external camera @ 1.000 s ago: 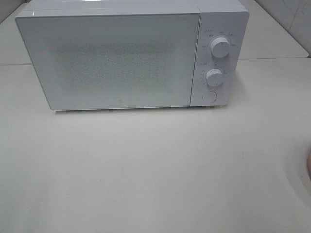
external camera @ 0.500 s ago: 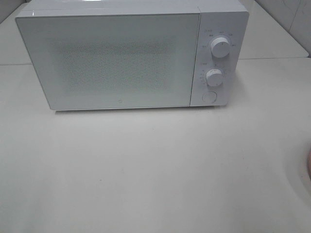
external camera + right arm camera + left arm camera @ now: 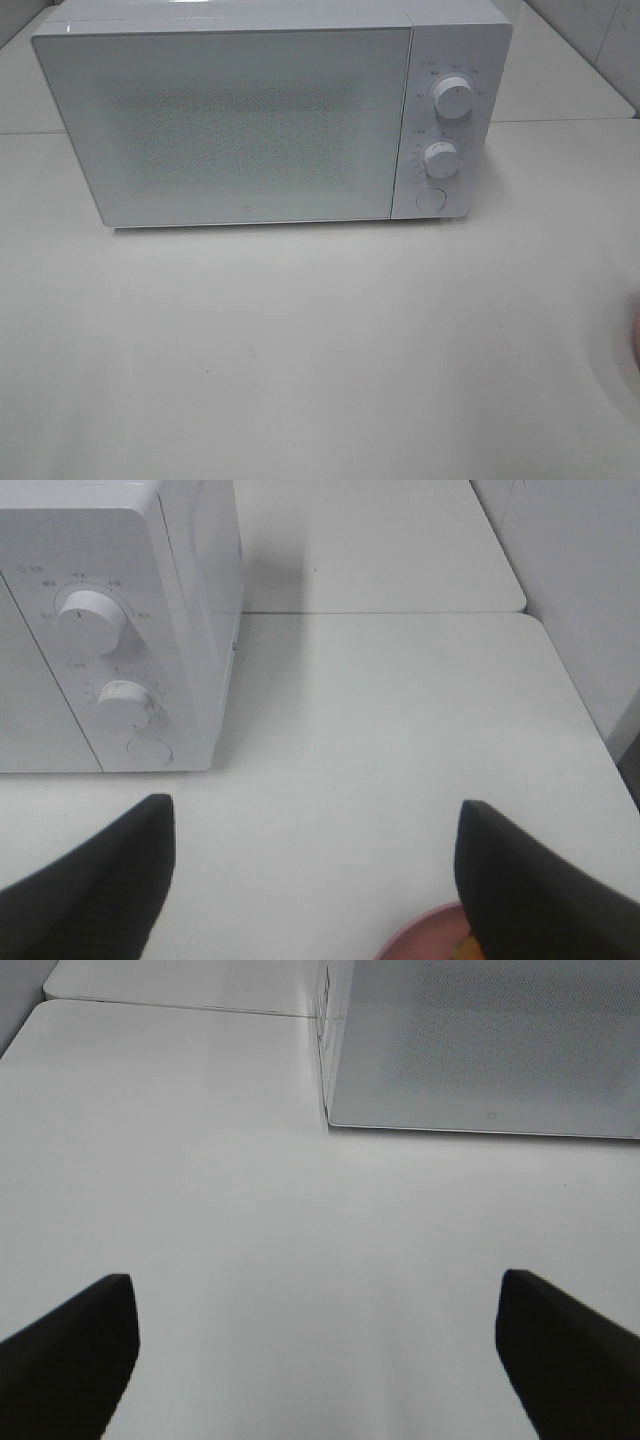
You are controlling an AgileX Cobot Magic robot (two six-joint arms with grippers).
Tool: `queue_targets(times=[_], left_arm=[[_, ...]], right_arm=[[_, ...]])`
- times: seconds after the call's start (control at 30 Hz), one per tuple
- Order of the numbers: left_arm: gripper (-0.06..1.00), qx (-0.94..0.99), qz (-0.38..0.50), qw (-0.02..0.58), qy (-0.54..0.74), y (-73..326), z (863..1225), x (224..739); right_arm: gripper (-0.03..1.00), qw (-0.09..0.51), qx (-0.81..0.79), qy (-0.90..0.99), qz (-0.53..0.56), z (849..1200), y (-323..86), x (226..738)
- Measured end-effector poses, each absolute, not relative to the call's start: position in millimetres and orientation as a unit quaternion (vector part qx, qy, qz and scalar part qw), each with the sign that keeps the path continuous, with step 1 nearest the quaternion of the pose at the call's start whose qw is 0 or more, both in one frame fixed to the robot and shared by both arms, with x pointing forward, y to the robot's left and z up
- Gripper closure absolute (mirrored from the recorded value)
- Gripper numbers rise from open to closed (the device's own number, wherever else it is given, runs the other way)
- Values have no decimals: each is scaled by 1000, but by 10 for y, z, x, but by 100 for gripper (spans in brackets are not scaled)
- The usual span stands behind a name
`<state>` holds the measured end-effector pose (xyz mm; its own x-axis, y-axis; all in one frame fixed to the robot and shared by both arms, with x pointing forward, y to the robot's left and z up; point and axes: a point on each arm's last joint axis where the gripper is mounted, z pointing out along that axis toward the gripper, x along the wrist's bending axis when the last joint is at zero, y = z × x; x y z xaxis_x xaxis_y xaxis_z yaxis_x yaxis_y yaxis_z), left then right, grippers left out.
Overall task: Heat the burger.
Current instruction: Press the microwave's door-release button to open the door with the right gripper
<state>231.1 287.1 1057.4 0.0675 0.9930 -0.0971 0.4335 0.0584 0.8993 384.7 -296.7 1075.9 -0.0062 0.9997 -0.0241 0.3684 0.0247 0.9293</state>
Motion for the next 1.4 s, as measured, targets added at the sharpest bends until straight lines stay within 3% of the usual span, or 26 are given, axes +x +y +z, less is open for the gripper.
queue_targets(times=[0.23, 0.9, 1.4], left_arm=[[6, 599, 334, 418, 595, 2871, 10574, 2311], [6, 599, 334, 418, 595, 2871, 10574, 2311], [6, 599, 334, 418, 595, 2871, 10574, 2311]], right_arm=[[23, 439, 533, 594, 413, 10750, -2936, 4136], [23, 458, 476, 587, 468, 10383, -2829, 4830], [23, 527, 468, 540, 460, 10025, -2599, 4738]])
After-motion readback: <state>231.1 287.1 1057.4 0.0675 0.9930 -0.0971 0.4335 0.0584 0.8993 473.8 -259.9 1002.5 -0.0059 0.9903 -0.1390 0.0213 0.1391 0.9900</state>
